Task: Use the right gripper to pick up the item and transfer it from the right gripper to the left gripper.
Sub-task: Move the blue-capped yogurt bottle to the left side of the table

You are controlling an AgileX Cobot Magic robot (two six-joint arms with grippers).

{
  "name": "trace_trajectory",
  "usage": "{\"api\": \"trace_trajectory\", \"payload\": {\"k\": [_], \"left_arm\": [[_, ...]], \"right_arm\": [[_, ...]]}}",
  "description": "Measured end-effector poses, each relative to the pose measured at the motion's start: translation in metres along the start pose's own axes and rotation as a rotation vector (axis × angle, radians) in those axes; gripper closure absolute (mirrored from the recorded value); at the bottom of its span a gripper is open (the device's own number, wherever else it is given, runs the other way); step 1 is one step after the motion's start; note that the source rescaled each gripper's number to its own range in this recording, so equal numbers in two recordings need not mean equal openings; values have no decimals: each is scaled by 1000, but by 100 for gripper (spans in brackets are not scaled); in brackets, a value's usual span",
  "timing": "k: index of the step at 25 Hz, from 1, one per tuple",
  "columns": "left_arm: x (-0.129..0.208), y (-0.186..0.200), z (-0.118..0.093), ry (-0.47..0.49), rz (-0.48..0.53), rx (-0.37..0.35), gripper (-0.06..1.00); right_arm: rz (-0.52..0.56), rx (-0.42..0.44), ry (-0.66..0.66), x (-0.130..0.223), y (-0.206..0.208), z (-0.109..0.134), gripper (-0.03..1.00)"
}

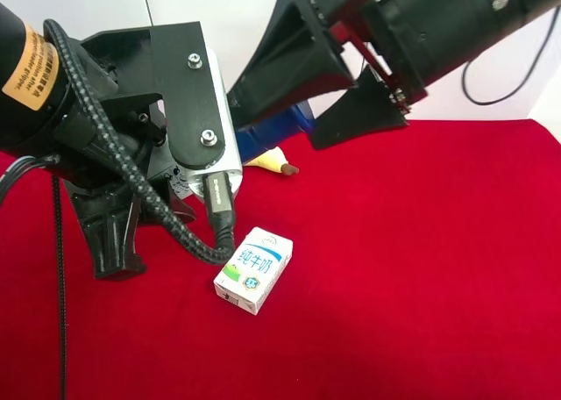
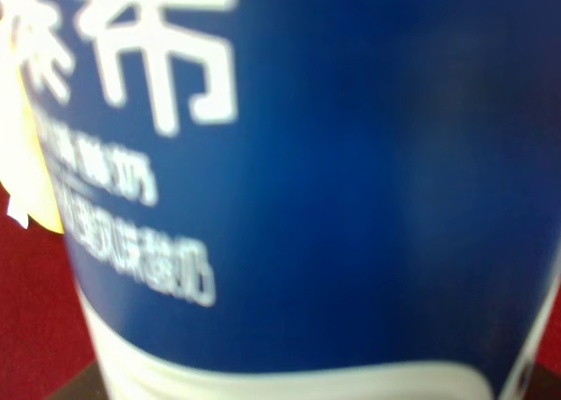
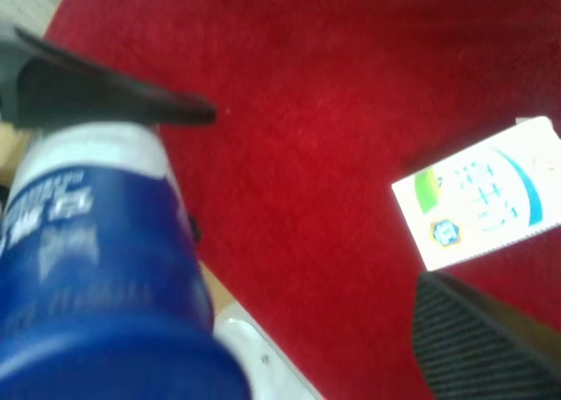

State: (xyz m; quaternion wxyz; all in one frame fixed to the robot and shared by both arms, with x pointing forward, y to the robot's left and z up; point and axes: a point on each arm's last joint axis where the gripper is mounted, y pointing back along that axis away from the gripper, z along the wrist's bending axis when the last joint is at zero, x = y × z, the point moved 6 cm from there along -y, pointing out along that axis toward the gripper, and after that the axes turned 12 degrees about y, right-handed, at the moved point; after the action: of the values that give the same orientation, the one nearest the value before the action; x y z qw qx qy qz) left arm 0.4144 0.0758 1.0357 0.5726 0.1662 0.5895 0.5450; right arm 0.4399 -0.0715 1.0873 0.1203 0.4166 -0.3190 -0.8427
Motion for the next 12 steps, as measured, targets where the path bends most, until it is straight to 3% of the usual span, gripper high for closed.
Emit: {"api": "trace_trajectory", "payload": {"k": [7,12], "left_arm": [[0,0,0,0,0,0,92],[0,0,0,-1,0,0,92]], "right_arm": [[113,54,57,26,25,12,-1],[107,174,120,36,51,15,-1]]}}
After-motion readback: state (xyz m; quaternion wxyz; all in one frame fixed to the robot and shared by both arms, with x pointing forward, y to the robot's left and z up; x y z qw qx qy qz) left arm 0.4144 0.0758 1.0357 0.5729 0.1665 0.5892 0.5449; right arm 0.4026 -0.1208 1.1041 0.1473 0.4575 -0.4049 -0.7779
